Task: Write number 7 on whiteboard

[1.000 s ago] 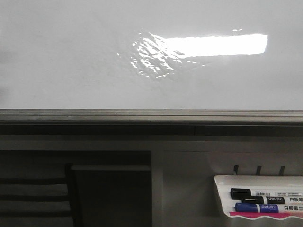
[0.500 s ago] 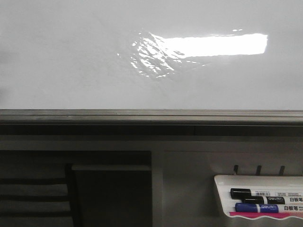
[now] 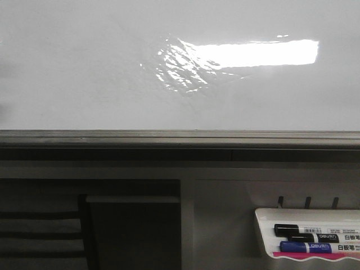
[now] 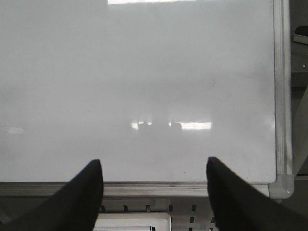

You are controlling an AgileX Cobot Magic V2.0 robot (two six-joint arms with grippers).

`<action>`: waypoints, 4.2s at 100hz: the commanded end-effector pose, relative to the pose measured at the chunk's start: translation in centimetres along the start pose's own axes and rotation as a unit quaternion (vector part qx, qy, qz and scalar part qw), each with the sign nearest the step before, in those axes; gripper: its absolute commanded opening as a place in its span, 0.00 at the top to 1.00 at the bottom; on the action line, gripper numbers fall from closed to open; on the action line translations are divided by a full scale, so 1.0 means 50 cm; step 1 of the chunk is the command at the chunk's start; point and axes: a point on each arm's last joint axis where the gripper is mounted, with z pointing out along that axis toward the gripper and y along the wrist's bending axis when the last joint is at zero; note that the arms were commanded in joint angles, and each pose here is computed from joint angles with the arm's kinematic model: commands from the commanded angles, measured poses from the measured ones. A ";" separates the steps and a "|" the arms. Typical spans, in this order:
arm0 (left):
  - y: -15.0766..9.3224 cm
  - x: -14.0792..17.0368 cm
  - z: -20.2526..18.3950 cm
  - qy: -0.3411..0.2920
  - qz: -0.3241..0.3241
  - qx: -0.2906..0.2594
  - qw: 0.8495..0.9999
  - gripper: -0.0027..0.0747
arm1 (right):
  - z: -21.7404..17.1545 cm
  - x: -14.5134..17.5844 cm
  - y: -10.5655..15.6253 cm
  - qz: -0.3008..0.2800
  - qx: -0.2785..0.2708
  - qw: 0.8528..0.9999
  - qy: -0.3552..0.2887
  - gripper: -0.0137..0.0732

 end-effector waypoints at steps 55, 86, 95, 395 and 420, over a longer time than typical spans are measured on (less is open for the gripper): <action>-0.085 -0.057 -0.149 0.131 0.128 0.078 0.980 0.99 | 0.018 -0.084 0.006 -0.014 -0.016 0.992 0.125 0.36; -0.233 -0.079 -0.232 0.148 0.281 0.305 0.898 0.99 | 0.094 -0.147 0.092 -0.060 -0.260 0.939 0.218 0.36; -0.282 -0.078 -0.239 0.142 0.323 0.338 0.872 0.99 | 0.119 -0.169 0.120 -0.088 -0.337 0.911 0.223 0.36; -0.366 -0.144 -0.310 0.033 0.386 0.311 0.868 0.47 | 0.199 -0.175 0.276 -0.316 -0.441 0.829 0.139 0.90; -0.222 -0.128 -0.359 -0.013 0.270 0.256 0.928 0.47 | 0.177 -0.179 0.182 -0.206 -0.339 0.905 0.156 0.90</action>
